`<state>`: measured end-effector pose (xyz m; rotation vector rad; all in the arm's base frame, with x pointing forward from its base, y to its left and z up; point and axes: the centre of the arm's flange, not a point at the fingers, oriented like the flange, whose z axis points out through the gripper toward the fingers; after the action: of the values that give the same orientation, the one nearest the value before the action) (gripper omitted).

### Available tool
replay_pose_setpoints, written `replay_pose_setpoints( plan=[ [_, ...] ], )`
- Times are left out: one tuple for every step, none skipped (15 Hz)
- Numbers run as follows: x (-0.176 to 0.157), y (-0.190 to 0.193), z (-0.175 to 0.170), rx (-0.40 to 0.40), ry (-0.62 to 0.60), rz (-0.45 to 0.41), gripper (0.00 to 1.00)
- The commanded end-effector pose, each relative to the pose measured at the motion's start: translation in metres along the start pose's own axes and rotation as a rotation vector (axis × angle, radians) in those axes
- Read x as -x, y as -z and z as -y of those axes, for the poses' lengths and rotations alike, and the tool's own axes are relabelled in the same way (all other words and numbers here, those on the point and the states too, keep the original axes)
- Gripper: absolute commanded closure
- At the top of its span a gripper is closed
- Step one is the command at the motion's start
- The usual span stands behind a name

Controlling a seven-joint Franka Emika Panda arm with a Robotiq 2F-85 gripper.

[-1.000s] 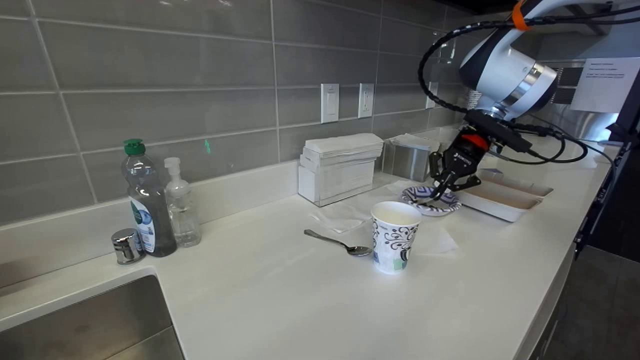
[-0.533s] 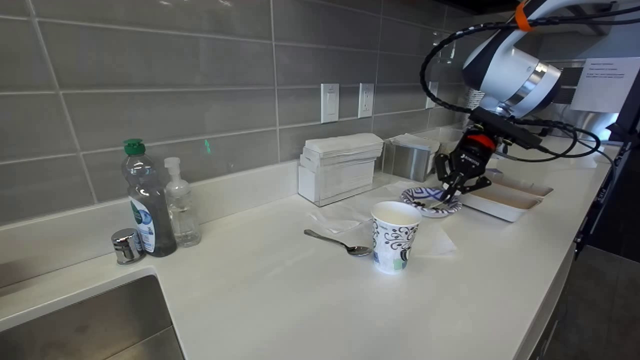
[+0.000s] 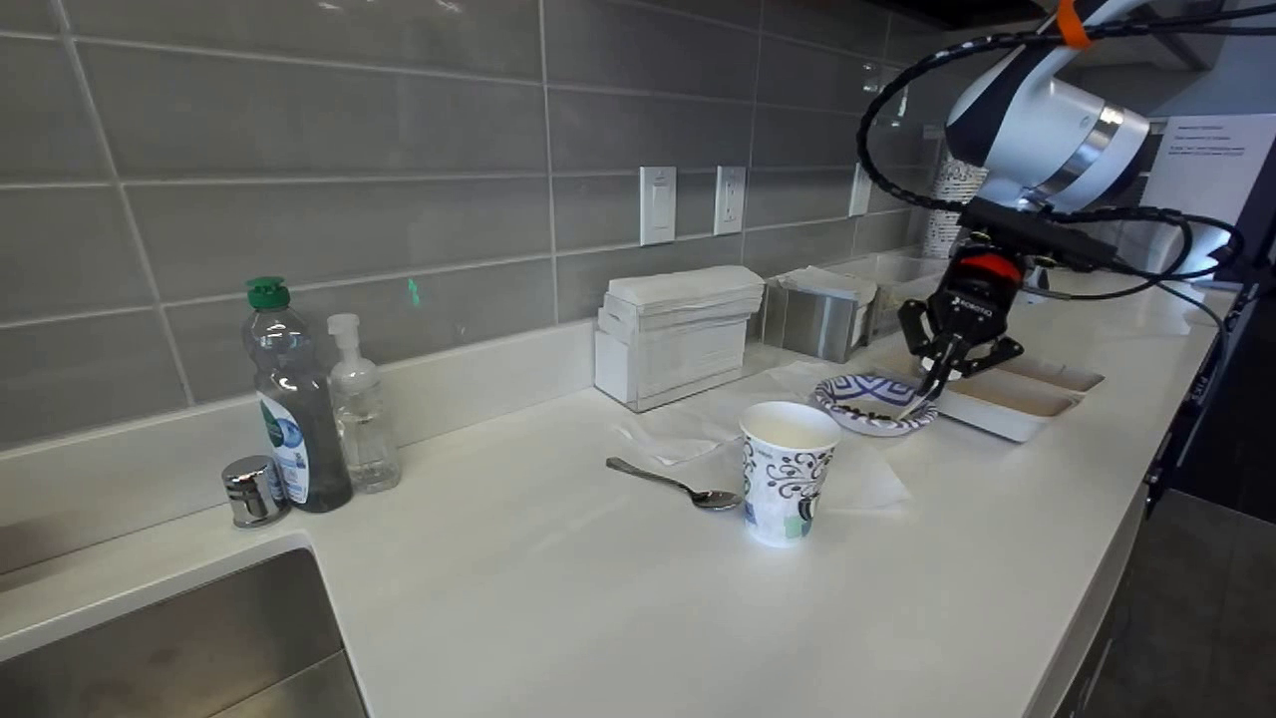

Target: Use the white knife to stir the contents in the black and white bowl on the left.

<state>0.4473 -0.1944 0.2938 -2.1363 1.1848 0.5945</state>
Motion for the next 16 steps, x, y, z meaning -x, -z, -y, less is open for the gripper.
replay_pose_setpoints(
  plan=[
    [0.007,0.008,-0.006,0.021,-0.051,-0.033,0.99],
    [0.006,0.008,-0.006,0.015,-0.053,-0.045,0.99],
    [0.005,0.008,-0.005,0.003,-0.040,-0.045,0.99],
    [0.001,0.006,-0.005,0.004,-0.036,-0.077,0.99],
    [-0.002,0.006,-0.004,-0.003,-0.025,-0.102,0.99],
    [-0.005,0.006,-0.003,-0.007,-0.020,-0.130,0.99],
    [-0.009,0.005,-0.002,-0.008,-0.022,-0.157,0.99],
    [-0.011,0.005,-0.001,-0.011,-0.016,-0.180,0.99],
    [-0.013,0.004,0.000,-0.017,-0.009,-0.201,0.99],
    [-0.014,0.003,0.002,-0.026,0.001,-0.221,0.99],
    [-0.013,0.002,0.004,-0.034,0.012,-0.238,0.99],
    [-0.011,0.001,0.007,-0.049,0.031,-0.246,0.99],
    [-0.007,0.000,0.010,-0.059,0.052,-0.231,0.99],
    [-0.004,-0.002,0.012,-0.065,0.064,-0.228,0.99],
    [0.001,-0.002,0.014,-0.063,0.077,-0.227,0.99],
    [0.006,0.000,0.015,-0.060,0.085,-0.226,0.99]
  ],
)
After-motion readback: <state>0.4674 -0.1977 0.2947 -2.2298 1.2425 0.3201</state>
